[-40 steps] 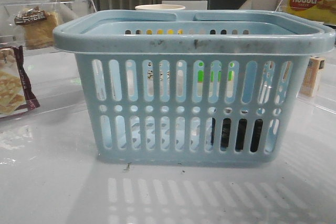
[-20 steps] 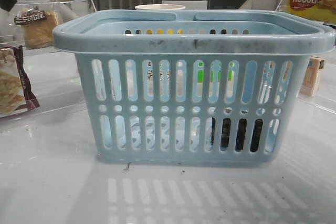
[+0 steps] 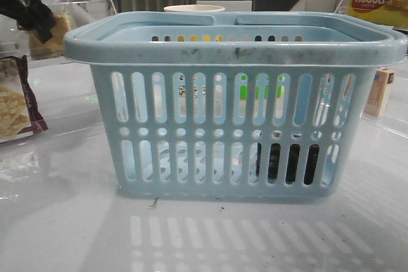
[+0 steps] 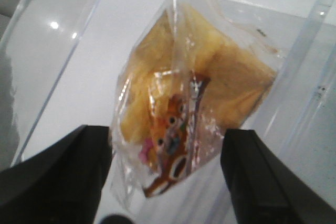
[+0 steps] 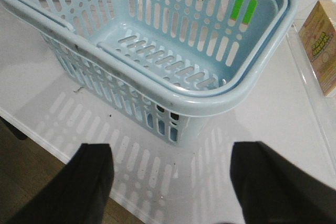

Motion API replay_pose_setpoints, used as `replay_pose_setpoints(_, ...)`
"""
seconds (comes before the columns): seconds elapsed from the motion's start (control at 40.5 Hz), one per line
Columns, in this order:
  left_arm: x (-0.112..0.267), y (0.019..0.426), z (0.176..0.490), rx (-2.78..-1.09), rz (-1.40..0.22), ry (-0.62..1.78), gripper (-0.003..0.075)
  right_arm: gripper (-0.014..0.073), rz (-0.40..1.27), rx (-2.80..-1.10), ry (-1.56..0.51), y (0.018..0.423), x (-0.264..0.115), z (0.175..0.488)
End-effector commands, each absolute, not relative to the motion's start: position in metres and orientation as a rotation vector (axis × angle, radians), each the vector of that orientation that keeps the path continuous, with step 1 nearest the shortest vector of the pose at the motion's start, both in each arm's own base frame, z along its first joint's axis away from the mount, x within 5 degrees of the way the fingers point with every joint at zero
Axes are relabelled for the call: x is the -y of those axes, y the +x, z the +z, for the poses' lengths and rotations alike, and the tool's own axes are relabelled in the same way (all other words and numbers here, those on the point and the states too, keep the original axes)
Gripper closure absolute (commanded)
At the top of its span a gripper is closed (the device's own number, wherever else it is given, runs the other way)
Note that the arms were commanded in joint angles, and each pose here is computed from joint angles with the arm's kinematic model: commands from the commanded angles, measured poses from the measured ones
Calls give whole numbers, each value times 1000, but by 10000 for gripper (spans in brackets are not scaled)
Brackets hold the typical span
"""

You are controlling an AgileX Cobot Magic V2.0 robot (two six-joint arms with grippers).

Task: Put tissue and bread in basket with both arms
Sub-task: 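Reach the left gripper to the packaged bread cake and grasp it, then lift the bread over the basket and release it inside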

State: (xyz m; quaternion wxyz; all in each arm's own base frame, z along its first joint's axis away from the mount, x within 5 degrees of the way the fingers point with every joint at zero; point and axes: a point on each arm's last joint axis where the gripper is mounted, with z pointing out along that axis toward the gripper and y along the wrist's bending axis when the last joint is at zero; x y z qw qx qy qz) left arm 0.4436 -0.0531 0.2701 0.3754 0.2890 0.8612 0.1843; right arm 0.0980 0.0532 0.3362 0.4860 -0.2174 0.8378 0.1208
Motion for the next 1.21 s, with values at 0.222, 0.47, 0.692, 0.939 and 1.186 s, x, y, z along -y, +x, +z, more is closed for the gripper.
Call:
replay_pose_setpoints(0.222, 55, 456, 301, -2047, 519, 735, 398, 23, 298, -1943, -514, 100, -54, 350)
replay_pose_setpoints(0.47, 52, 451, 304, -2107, 552, 732, 618, 23, 298, -1943, -514, 100, -54, 350)
replay_pose_setpoints(0.692, 52, 431, 338, -2099, 448, 618, 629, 23, 298, -1943, -514, 100, -54, 350)
replay_pose_setpoints(0.939, 57, 388, 395, -2072, 161, 419, 629, 23, 298, -1943, -514, 100, -54, 350)
replay_pose_setpoints(1.186, 83, 336, 432, -2065, -127, 519, 629, 23, 298, -1943, -514, 100, -54, 350)
